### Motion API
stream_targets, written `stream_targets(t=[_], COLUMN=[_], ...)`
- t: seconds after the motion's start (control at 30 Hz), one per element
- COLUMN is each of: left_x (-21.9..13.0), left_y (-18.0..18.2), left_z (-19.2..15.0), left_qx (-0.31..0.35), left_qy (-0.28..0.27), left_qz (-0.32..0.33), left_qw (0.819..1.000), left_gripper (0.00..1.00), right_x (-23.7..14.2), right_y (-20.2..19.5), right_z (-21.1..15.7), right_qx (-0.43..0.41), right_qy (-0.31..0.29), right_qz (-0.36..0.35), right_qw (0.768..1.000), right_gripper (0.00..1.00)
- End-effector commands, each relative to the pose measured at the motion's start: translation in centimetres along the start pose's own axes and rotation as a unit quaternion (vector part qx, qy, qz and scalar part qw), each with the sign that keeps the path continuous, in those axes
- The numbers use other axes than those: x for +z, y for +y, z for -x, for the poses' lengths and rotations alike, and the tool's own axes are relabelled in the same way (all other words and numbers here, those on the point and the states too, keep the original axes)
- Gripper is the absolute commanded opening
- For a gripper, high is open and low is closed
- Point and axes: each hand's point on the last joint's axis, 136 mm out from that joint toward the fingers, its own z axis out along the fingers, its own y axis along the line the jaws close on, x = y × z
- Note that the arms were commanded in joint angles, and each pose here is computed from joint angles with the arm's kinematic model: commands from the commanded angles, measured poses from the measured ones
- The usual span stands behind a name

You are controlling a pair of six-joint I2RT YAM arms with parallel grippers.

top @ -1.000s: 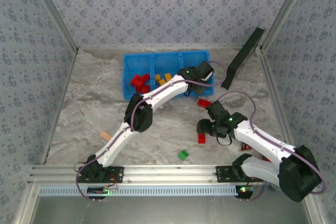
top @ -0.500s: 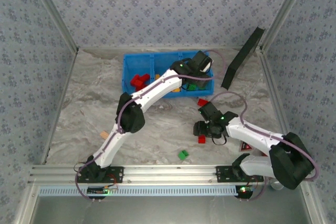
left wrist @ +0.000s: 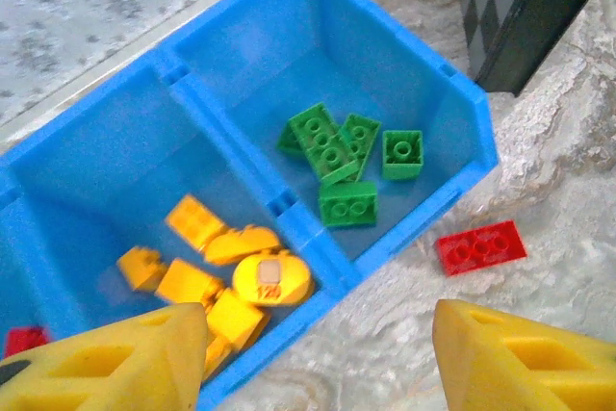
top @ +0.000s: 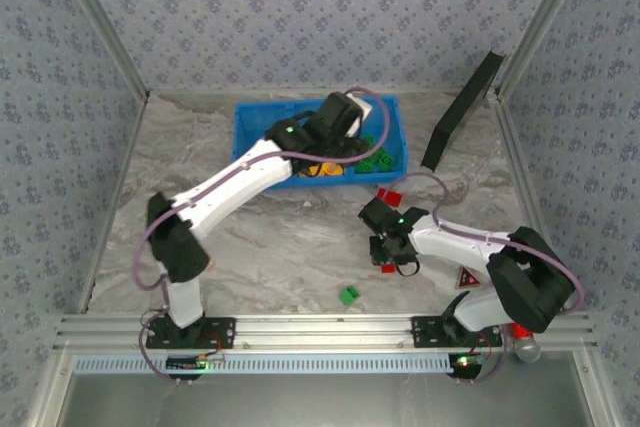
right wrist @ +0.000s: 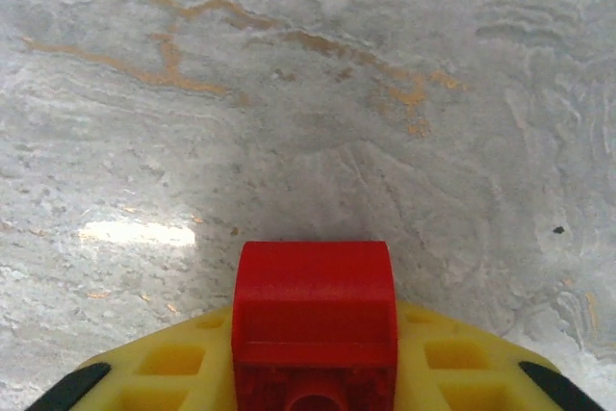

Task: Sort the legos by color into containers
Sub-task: Pick up the lego from the bottom-center of the table, then place the lego in the container.

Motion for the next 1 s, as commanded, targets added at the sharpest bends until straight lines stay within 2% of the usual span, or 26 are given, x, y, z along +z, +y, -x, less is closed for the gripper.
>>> stream_targets(t=[0.0, 0.17, 0.33, 0.53, 0.73, 0.97], left_x=[-3.1, -8.0, -12.4, -15.6, -16.2, -16.1], left_y=[3.9, 7.8, 10.9, 11.3, 10.0, 9.0], left_z=[-1.4, -6.3, -11.2, -16.0, -20.2, -24.1], left_qx=[-0.047, -0.101, -0.149, -0.171, -0.184, -0.224], left_qy=[-0.014, -0.02, -0.027, -0.031, 0.001, 0.025], left_qz=[0.042, 0.072, 0.098, 0.076, 0.035, 0.01], left_qw=[0.998, 0.992, 0.984, 0.982, 0.982, 0.974], left_gripper=[0.64, 0.64, 0.65, 0.66, 0.69, 0.72], right_x=[-0.7, -4.2, -9.2, -14.5, -16.3, -14.3], right_y=[1.1, 1.8, 3.9, 9.3, 16.5, 23.9], right_z=[0.9, 4.0, 10.1, 17.9, 23.5, 26.2], right_qx=[-0.023, -0.066, -0.132, -0.211, -0.295, -0.369], right_qy=[-0.004, -0.038, -0.108, -0.205, -0.271, -0.296], right_qz=[0.003, -0.009, -0.01, 0.013, 0.041, 0.065], right_qw=[1.0, 0.997, 0.985, 0.956, 0.916, 0.879], right_gripper=[0.3, 0.28, 0.26, 0.26, 0.26, 0.23])
